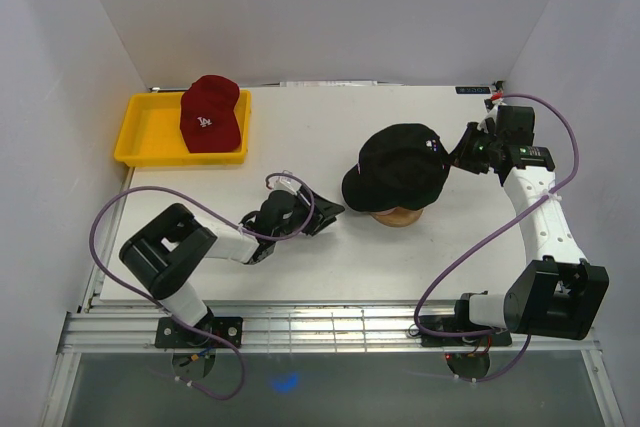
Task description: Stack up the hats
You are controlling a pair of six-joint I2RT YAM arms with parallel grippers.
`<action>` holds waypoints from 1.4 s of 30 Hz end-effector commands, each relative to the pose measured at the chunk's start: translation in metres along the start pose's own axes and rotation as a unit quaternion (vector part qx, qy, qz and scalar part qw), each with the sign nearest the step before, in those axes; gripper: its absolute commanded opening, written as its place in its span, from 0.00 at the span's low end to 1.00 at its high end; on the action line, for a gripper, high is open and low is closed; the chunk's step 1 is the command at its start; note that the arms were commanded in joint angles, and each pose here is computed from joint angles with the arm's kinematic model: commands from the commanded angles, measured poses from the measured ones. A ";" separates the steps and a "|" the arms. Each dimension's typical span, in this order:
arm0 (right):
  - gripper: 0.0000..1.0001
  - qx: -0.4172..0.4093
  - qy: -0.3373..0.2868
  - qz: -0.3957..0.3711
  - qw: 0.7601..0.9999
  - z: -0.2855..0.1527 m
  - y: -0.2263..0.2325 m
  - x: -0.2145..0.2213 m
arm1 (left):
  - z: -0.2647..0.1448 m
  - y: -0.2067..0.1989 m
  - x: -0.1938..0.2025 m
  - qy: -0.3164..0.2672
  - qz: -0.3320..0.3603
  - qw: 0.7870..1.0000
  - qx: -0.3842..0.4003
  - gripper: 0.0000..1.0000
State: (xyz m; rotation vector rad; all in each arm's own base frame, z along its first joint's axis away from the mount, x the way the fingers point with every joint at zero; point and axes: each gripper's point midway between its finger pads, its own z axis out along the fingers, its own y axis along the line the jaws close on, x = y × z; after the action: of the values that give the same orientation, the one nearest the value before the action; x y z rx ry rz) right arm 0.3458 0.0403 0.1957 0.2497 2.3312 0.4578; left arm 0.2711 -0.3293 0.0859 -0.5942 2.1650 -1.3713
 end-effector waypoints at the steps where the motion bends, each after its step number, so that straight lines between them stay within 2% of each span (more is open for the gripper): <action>1: 0.17 0.012 -0.020 -0.012 1.000 -0.005 -0.005 -0.011 | 0.003 -0.031 -0.008 -0.011 0.017 0.999 0.050 0.59; 3: 0.17 0.010 -0.018 -0.012 1.000 -0.004 -0.005 -0.010 | 0.007 -0.037 -0.010 -0.015 0.018 0.998 0.061 0.64; 7: 0.17 0.006 -0.016 -0.011 1.000 -0.004 -0.004 -0.008 | 0.014 -0.048 -0.015 -0.025 0.010 0.996 0.089 0.66; 17: 0.17 0.008 -0.012 -0.013 1.000 -0.003 -0.006 -0.006 | 0.034 -0.055 -0.021 -0.026 -0.022 0.991 0.131 0.65; 21: 0.17 0.007 -0.009 -0.012 1.000 -0.001 -0.007 -0.004 | 0.033 -0.055 -0.024 -0.035 -0.033 0.988 0.145 0.61; 25: 0.17 0.007 -0.009 -0.013 1.000 -0.001 -0.007 -0.003 | 0.028 -0.053 -0.027 -0.048 -0.046 0.985 0.159 0.51; 30: 0.17 0.006 -0.007 -0.012 1.000 0.001 -0.008 0.000 | 0.024 -0.057 -0.028 -0.052 -0.055 0.980 0.186 0.48; 34: 0.16 0.007 -0.007 -0.013 1.000 0.002 -0.009 0.000 | 0.021 -0.057 -0.029 -0.055 -0.061 0.978 0.193 0.40; 38: 0.16 0.009 -0.006 -0.011 1.000 0.003 -0.010 0.001 | 0.025 -0.058 -0.027 -0.048 -0.059 0.978 0.194 0.26; 42: 0.16 0.009 -0.007 -0.010 1.000 0.004 -0.010 0.001 | 0.029 -0.052 -0.024 -0.040 -0.067 0.980 0.185 0.07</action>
State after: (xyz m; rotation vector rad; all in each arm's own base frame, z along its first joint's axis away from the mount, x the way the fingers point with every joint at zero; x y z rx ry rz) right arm 0.3445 0.0372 0.1893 0.2414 2.3386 0.4502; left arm 0.3107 -0.3516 0.1119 -0.6614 1.8196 -1.6802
